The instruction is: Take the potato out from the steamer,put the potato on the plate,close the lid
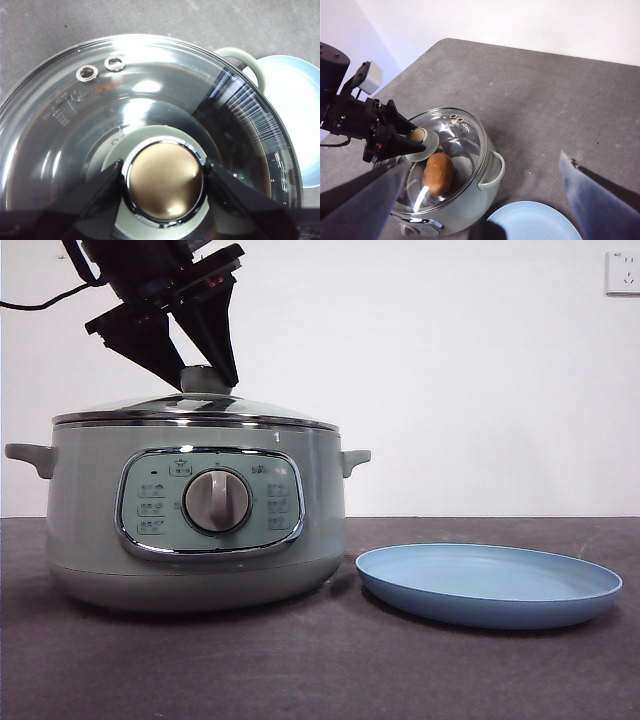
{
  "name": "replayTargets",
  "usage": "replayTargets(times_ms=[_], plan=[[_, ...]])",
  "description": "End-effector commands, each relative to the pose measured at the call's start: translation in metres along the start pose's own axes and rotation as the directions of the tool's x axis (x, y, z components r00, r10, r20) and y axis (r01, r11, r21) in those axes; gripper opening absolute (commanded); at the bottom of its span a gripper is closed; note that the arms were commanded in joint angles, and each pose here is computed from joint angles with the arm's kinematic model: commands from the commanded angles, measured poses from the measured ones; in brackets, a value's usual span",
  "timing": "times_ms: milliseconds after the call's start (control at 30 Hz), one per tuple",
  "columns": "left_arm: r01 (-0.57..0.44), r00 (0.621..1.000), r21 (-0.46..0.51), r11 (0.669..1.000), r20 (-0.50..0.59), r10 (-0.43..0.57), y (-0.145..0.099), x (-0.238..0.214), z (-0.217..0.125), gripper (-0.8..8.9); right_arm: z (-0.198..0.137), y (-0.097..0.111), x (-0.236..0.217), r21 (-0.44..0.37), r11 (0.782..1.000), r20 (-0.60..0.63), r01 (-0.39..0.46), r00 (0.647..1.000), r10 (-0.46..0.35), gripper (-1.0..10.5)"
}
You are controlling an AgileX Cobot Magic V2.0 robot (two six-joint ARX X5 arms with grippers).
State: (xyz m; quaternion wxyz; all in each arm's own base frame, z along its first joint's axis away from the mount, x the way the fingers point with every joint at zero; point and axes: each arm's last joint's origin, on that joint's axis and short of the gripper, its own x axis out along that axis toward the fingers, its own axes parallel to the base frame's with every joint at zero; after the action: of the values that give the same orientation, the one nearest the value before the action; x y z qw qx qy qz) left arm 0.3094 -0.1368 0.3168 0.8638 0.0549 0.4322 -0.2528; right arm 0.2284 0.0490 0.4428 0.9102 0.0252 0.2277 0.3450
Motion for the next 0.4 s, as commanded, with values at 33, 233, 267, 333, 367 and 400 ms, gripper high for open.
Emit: replayTargets(times_ms=[33, 233, 267, 333, 367, 400], plan=[[-0.004, 1.0, 0.007, 1.0, 0.005, 0.004, -0.001, -0.004, 0.006, -0.09, 0.001, 0.001, -0.001, 0.004, 1.0, 0.005, -0.003, 1.0, 0.003, 6.9], [-0.005, 0.997, 0.02, 1.0, 0.081, 0.004, -0.007, -0.039, 0.031, -0.08, 0.002, 0.001, -0.001, 0.027, 1.0, 0.009, -0.01, 1.0, 0.01, 6.9], [-0.006, 0.995, 0.023, 1.0, 0.099, 0.004, -0.008, -0.046, 0.035, -0.09, 0.002, 0.001, -0.001, 0.034, 0.999, 0.011, -0.011, 1.0, 0.01, 6.9], [-0.01, 0.99, 0.048, 0.999, 0.139, 0.003, -0.01, -0.063, 0.044, -0.08, 0.002, 0.002, -0.001, 0.043, 0.999, 0.015, -0.012, 1.0, 0.012, 6.9], [-0.013, 0.988, 0.057, 0.998, 0.157, 0.004, -0.012, -0.073, 0.049, -0.08, 0.002, 0.002, -0.001, 0.047, 0.999, 0.016, -0.013, 1.0, 0.012, 6.9], [-0.016, 0.985, 0.067, 0.998, 0.174, 0.004, -0.013, -0.083, 0.053, -0.09, 0.003, 0.003, 0.0, 0.049, 0.999, 0.017, -0.016, 1.0, 0.015, 6.9]])
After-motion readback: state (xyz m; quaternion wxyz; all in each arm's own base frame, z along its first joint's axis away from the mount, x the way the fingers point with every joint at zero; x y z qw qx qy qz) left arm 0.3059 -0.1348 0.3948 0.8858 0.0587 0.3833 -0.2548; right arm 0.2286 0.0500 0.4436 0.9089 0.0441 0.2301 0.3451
